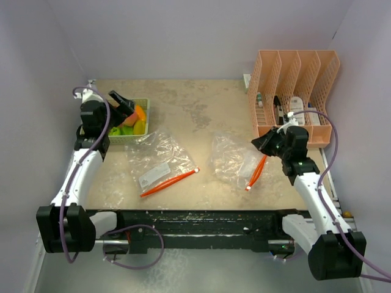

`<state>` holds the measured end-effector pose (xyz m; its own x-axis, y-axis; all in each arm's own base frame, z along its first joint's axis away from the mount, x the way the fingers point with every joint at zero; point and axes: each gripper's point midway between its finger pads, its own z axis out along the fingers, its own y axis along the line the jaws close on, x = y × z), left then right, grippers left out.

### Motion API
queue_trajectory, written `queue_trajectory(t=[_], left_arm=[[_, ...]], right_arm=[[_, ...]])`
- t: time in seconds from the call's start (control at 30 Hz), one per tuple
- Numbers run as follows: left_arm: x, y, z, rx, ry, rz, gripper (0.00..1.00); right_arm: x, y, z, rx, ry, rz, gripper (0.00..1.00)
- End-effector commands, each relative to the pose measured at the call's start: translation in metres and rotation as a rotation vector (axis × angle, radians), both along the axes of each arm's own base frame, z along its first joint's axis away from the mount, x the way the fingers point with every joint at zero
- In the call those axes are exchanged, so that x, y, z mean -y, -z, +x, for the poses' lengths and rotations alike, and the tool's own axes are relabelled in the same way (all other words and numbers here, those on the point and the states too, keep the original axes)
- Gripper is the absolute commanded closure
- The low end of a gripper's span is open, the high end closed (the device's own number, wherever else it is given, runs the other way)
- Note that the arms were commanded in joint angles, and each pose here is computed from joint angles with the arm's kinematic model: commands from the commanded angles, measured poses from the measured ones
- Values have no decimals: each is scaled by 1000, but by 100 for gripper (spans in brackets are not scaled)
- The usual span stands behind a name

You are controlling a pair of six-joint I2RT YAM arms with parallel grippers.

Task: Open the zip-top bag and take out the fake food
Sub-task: Reset both arms

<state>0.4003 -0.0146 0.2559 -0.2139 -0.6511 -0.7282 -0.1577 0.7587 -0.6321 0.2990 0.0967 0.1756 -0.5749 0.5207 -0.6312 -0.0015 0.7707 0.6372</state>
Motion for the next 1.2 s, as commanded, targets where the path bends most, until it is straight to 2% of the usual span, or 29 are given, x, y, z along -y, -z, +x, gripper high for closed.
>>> queue_trajectory(t=[0.0,0.13,0.17,0.2,0.27,0.33,0.43,0.6,0.83,1.17], left_arm=[[13,0,-9,-1,37,95,1],[34,7,-24,-15,102,110,1],[39,10,-29,-21,116,117,1],[42,14,-34,-28,128,128,1],[45,22,-44,-48,140,143,1],[44,28,-57,-64,145,155,1],[43,43,-74,-92,151,168,1],[41,72,-92,-149,154,165,1],[38,77,-92,-171,141,172,1],[41,82,-89,-183,159,171,1]], right_arm=[[30,0,17,50,90,-174,100],[65,-9,32,120,240,-306,99],[72,-12,33,155,272,-330,89],[76,-17,34,208,283,-355,72],[80,-29,33,303,300,-378,47],[82,-39,28,376,307,-397,29],[92,-41,24,407,360,-421,16],[96,-27,25,355,371,-436,10],[87,-37,20,433,332,-410,8],[85,-25,23,367,308,-422,9]])
